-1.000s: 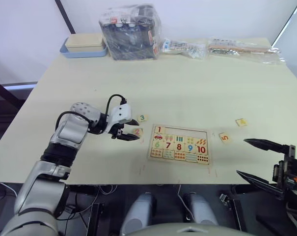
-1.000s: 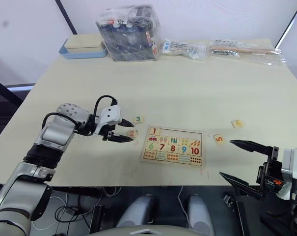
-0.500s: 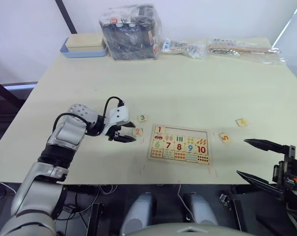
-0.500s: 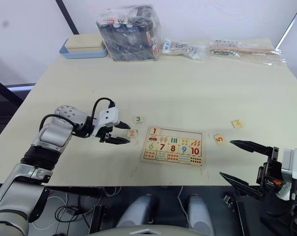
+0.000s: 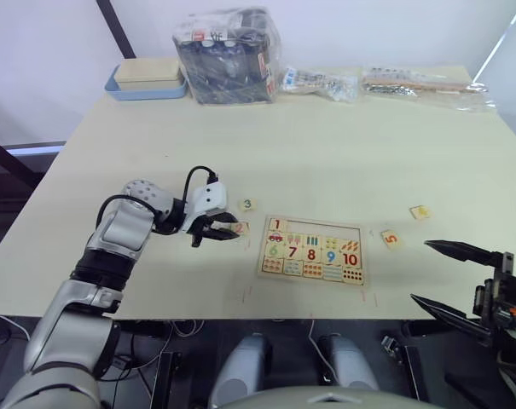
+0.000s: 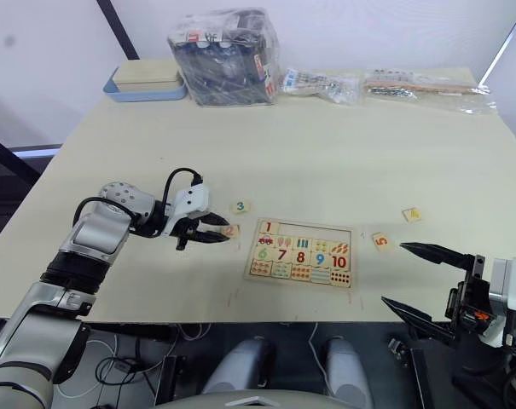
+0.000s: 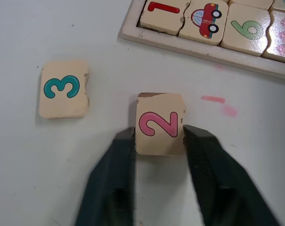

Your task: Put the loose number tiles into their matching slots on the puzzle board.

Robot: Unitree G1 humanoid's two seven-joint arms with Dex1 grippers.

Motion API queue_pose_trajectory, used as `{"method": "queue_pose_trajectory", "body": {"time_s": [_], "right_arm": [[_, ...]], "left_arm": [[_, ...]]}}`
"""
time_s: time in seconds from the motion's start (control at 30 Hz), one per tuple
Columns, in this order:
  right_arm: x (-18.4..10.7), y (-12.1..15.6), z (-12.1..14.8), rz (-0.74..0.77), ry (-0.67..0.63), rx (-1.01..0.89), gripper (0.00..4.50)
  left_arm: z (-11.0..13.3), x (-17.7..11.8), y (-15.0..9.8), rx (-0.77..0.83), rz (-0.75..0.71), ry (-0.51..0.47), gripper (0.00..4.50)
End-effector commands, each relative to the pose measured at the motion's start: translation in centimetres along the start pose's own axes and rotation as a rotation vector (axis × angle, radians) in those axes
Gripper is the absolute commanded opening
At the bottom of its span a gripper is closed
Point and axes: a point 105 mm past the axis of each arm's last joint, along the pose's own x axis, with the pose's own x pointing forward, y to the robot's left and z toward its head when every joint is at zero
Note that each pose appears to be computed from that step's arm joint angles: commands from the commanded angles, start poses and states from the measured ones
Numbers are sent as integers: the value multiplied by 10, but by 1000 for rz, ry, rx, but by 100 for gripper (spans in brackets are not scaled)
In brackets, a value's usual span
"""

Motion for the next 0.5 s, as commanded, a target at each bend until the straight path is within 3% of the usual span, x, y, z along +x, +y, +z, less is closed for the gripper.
{"method": "queue_pose_trajectory", "body": {"time_s": [0.03,0.17,0.33,0.5], "right_arm": [[3,4,7,12,-21,-38,450],[2,4,8,4,-28,-40,450],[1,2,10,-12,-41,-44,450],[-1,0,10,-21,-41,-51,450]], "left_arm": [[2,-3,-1,29,-2,-3,90],[10,-13,1,51,13,-28,90],[42,-36,5,107,2,-35,90],[76,-47,-3,136,-99,-1,90]]}}
